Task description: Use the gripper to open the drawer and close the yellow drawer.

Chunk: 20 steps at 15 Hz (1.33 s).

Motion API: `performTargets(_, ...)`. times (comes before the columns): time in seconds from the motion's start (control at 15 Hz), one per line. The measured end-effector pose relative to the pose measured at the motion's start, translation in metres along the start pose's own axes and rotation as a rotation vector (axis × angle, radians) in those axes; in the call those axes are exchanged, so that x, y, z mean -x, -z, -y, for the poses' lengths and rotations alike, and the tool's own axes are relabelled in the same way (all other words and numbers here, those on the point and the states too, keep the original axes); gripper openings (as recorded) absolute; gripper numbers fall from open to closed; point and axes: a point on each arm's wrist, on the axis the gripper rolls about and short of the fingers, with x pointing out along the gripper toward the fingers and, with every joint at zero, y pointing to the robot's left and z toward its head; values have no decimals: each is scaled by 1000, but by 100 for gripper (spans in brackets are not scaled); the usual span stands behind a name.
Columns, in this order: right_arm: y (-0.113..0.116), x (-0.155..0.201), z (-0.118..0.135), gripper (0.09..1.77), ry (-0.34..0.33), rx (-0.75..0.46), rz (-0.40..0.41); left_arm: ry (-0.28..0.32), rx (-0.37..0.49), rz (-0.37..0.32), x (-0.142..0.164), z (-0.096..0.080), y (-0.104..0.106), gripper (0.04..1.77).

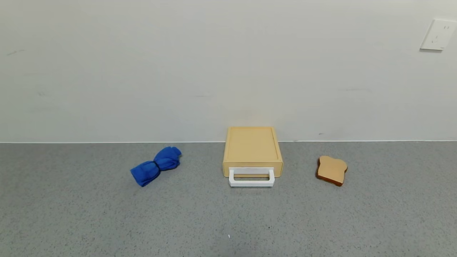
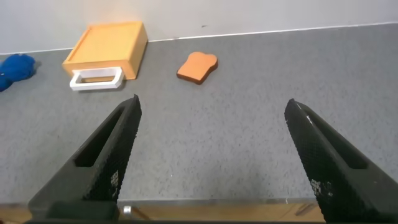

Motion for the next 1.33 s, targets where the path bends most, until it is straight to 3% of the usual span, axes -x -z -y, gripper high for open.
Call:
performTargets(0.27,37,12,4,170,-51,21,67,0,0,0,0,0,0,172)
performTargets(0.53,75,-5,10,170,-54,75,136,0,0,0,0,0,0,172)
performTargets(0.87,114,-32,15,170,-47,86,109,0,0,0,0,0,0,172)
performTargets(1.13,130,-41,19,170,8,93,82,-1,0,0,0,0,0,172)
performTargets(1.33,133,-45,20,170,15,111,121,0,0,0,0,0,0,172)
